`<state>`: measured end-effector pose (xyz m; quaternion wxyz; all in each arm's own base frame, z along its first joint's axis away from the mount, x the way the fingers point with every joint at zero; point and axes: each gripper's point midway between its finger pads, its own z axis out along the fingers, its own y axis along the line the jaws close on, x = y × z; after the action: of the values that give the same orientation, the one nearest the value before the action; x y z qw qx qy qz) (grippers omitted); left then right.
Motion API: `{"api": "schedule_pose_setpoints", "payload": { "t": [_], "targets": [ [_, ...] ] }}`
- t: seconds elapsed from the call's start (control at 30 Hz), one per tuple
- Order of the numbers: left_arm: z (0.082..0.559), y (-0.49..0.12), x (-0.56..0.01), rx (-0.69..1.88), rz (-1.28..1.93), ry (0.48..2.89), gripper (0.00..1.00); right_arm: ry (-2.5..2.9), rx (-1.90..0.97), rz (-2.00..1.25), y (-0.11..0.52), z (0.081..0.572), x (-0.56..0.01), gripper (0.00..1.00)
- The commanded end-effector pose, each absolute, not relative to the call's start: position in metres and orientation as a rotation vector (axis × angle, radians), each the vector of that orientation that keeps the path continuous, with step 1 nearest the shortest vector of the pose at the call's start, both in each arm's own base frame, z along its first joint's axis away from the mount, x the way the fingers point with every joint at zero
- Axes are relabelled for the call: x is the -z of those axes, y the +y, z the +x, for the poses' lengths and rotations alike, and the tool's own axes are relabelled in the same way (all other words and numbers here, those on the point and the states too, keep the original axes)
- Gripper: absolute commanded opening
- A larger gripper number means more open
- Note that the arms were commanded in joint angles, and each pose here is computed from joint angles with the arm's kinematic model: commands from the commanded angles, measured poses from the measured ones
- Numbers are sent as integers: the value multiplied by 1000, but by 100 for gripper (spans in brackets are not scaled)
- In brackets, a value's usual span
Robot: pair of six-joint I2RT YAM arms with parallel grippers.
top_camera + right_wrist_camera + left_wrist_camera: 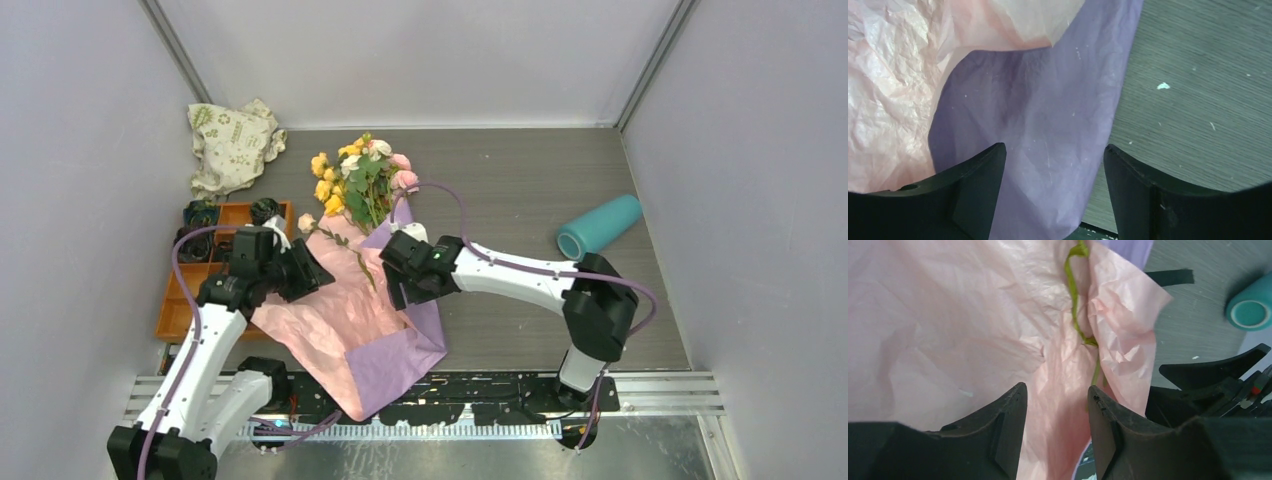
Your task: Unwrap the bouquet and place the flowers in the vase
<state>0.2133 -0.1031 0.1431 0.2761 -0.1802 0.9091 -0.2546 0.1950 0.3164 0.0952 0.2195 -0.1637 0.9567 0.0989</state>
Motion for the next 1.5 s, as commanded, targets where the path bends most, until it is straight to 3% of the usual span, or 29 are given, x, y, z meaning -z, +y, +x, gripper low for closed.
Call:
{"api": "schedule_pose_setpoints", "payload": {
  "t": [0.0,0.37,0.7,0.77,0.8,0.87,0.9,0.93,1.2,1.47],
  "targets": [
    [208,-92,-132,603,-529,2429,48,2574,-393,-422,350,209,-121,76],
    [198,-89,-98,551,-593,2460,45,2503,-571,-342,353,201,-168,76],
    [211,-89,-92,510,-584,2480,44,2624,-622,-424,391,197,-112,74],
    [212,-89,-91,511,-582,2480,44,2641,-580,-444,394,201,-103,67],
    [213,-90,-91,511,-580,2479,44,2643,-562,-454,395,203,-99,56],
    [216,-90,-90,508,-581,2476,44,2631,-514,-449,393,210,-98,21],
    [217,-90,-90,508,-579,2473,44,2617,-488,-446,390,214,-101,8],
    [219,-90,-90,508,-577,2470,44,2599,-451,-432,386,219,-106,1],
    [239,-106,-69,547,-571,2507,41,2401,-69,-121,277,247,-164,1],
    [258,-121,-49,526,-524,2573,39,2407,406,369,126,236,-132,3]
  ]
}}
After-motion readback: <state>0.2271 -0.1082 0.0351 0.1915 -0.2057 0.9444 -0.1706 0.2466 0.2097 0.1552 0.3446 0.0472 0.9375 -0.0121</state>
